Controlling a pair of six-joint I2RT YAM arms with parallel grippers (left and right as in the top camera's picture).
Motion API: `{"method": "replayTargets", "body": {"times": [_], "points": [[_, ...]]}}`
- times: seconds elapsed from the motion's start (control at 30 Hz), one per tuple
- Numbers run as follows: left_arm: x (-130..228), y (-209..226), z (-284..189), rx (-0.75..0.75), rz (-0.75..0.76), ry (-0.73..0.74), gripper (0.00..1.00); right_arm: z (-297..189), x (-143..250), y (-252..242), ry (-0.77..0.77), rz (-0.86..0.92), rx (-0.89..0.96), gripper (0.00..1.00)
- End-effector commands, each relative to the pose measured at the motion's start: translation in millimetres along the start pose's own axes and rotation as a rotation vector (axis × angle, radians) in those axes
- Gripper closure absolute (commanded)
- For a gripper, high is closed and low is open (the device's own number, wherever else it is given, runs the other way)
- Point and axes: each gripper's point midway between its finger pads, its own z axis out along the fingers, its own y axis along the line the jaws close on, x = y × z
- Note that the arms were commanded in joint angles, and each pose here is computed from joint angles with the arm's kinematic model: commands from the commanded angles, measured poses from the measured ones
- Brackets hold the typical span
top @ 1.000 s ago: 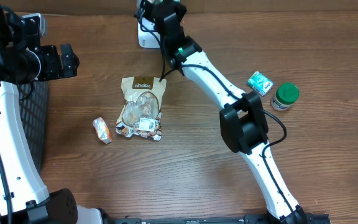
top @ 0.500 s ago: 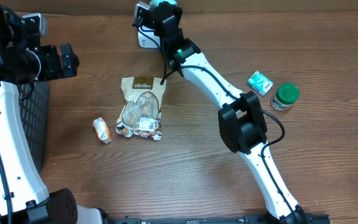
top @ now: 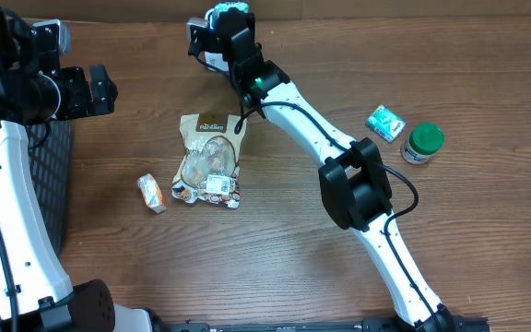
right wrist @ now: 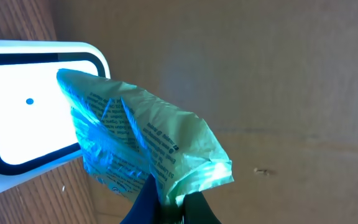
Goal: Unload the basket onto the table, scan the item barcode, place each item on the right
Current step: 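Hold the packet in front of the scanner window, then carry the packet right and set it down beside the tissue pack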
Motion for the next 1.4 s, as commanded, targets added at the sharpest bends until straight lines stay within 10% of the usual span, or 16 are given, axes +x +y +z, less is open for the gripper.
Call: {"method": "replayTargets", "body": {"times": [0.0,0.27,0.7,0.97,1.37], "points": [[-3.0,-2.9,-1.0,0.007,0.026,-0.008,0.00,-8.4,-8.2,-27.9,-0.026,-0.002,0.051,0.96],[-3.0,-2.7,-1.0,0.006,0.025,-0.008,0.01,-21.5,-15.2,-62.7,-0.054,0.193,0.126,0.96],[-3.0,-2.6,-1.0,0.006,0.025,-0.008,0.00,-152.8,66.3,-147.1,0.173,1.170,-0.097,0.96],[-3.0,-2.6,-1.0,0.006,0.025,-0.008,0.01,-240.4,162.9,-94.6,0.597,1.599,-0.466,0.96],[-3.0,-2.6,-1.0,0.006,0.025,-0.008,0.01,-225.5,257.1,29.0,1.021,1.619,-0.598,0.96]]}}
